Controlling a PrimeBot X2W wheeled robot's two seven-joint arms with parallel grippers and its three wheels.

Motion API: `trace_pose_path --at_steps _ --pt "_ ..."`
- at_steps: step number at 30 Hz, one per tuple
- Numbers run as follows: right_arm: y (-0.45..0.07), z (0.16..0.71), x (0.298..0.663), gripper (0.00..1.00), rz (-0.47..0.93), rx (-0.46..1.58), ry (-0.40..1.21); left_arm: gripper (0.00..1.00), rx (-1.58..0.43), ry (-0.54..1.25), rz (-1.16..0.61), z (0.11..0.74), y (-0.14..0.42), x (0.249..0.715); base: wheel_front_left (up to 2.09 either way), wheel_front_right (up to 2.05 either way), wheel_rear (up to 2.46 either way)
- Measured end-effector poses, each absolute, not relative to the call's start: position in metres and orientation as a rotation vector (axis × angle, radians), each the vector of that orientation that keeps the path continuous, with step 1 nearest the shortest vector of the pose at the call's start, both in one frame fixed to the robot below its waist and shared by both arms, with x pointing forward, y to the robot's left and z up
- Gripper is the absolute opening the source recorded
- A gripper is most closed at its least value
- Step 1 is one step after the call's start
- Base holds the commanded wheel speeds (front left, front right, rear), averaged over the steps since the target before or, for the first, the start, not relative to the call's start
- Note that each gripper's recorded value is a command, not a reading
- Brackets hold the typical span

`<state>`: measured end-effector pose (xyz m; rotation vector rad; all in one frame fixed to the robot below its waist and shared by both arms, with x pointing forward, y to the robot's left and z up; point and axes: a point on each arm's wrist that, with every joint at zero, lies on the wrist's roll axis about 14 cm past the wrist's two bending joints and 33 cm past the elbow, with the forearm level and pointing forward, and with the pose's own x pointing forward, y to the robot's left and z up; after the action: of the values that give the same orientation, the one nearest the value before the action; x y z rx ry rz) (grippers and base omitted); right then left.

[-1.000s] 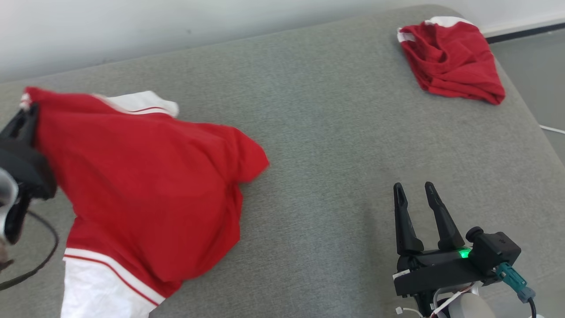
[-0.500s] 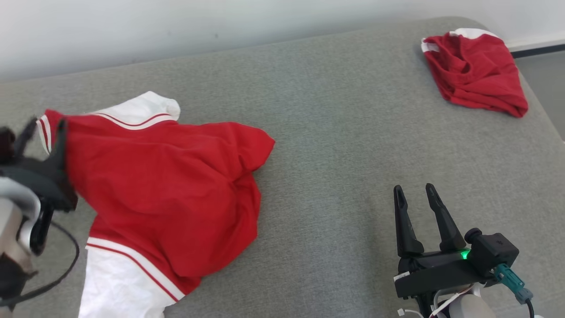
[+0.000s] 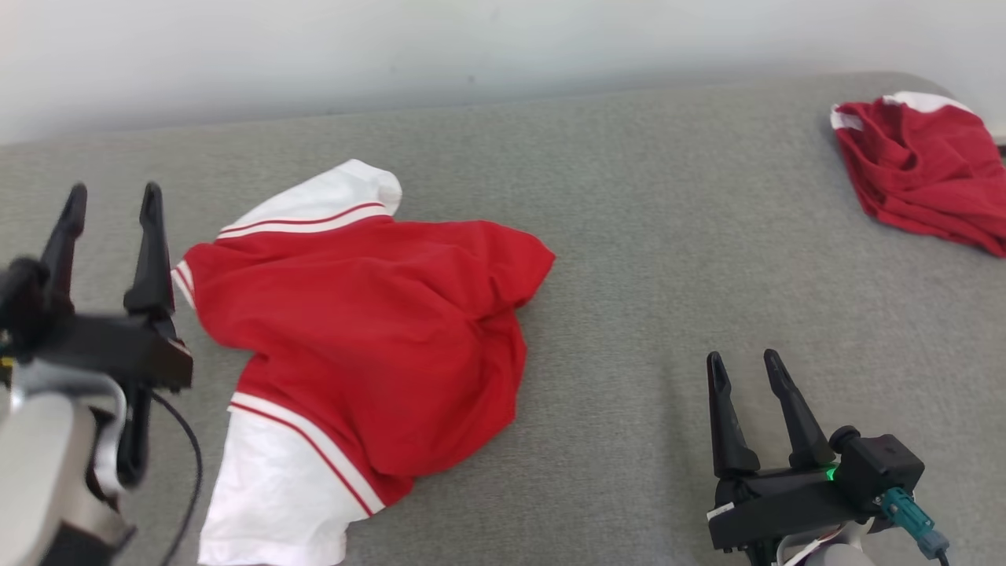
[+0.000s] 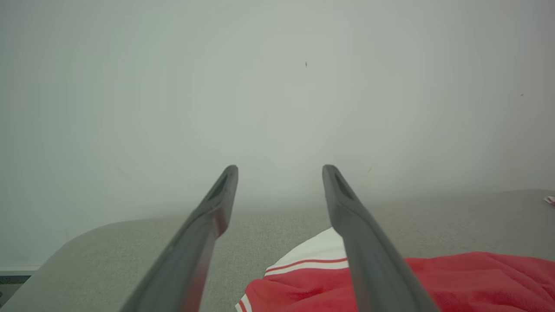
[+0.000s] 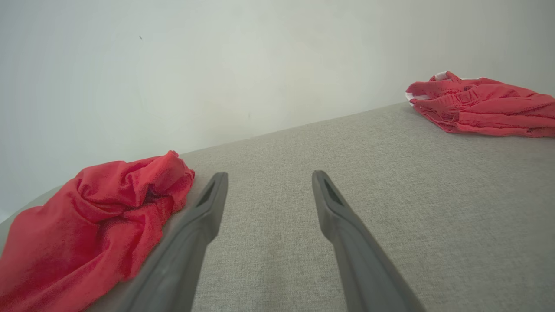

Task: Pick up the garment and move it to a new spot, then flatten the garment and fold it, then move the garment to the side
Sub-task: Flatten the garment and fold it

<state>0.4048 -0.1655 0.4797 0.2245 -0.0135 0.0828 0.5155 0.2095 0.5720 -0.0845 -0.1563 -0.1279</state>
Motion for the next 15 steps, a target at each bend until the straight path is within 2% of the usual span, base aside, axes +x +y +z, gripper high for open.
trace_pose_path --at_steps 6,10,12,15 --pt "-0.150 0.479 0.405 1.00 0.129 0.223 -0.005 1.00 -0.120 -0.196 -0.040 0.564 0.224 0.470 0.00 0.00 0.00" --pt "-0.141 0.478 0.407 1.00 0.154 0.220 -0.002 1.00 -0.074 -0.246 0.006 0.569 0.228 0.441 0.00 0.00 0.00" --pt "-0.136 0.477 0.406 1.00 0.168 0.221 0.004 1.00 -0.014 -0.228 0.006 0.560 0.225 0.424 0.00 0.00 0.00" --pt "-0.129 0.474 0.407 1.00 0.187 0.223 0.014 1.00 -0.030 -0.197 0.031 0.545 0.219 0.402 0.00 0.00 0.00"
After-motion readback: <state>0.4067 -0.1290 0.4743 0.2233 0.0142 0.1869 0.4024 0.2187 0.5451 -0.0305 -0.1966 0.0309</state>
